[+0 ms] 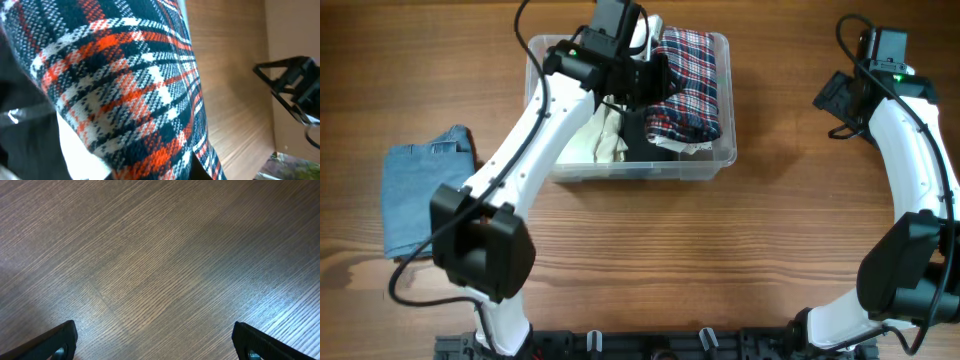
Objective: Pack container
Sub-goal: 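Carry the red-plaid cloth with the left gripper over the bin, then lower the plaid cloth into the bin's right side and press it down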
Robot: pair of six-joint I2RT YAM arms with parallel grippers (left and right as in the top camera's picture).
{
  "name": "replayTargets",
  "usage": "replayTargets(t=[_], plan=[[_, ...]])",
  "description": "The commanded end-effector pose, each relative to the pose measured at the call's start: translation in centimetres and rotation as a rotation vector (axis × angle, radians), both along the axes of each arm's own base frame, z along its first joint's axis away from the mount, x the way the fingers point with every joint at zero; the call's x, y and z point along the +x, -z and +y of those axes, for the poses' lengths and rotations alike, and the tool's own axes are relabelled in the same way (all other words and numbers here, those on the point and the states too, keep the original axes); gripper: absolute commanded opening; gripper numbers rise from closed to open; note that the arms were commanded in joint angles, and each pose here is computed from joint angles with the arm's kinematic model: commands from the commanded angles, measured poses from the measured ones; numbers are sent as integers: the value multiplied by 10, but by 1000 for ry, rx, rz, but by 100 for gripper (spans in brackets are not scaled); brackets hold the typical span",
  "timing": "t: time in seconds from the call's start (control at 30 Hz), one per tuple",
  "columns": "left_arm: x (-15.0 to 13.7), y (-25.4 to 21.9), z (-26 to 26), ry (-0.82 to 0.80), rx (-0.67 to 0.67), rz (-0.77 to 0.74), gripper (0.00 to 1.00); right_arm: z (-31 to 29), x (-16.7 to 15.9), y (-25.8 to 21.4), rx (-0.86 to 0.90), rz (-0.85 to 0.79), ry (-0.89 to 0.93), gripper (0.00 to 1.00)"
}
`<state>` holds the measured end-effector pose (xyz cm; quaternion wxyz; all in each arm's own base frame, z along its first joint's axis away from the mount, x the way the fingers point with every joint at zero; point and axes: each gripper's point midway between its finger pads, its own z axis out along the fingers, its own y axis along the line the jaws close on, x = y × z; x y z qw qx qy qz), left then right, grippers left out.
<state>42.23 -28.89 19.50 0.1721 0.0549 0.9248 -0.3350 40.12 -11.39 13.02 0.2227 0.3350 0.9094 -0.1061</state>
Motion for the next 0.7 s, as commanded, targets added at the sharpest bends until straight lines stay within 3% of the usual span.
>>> replayTargets(t=[0.0,0.47,0.6,0.67], plan=[[8,2,-4,-12,-13,-10,4,-1,1,5,8,4,14,100],[9,30,-11,-32,34,34,5,-1,1,5,8,4,12,99],[7,44,-14,-36,76,46,14,-1,1,5,8,4,13,100],[6,44,-13,-39,81,48,36,-1,1,5,8,4,13,100]])
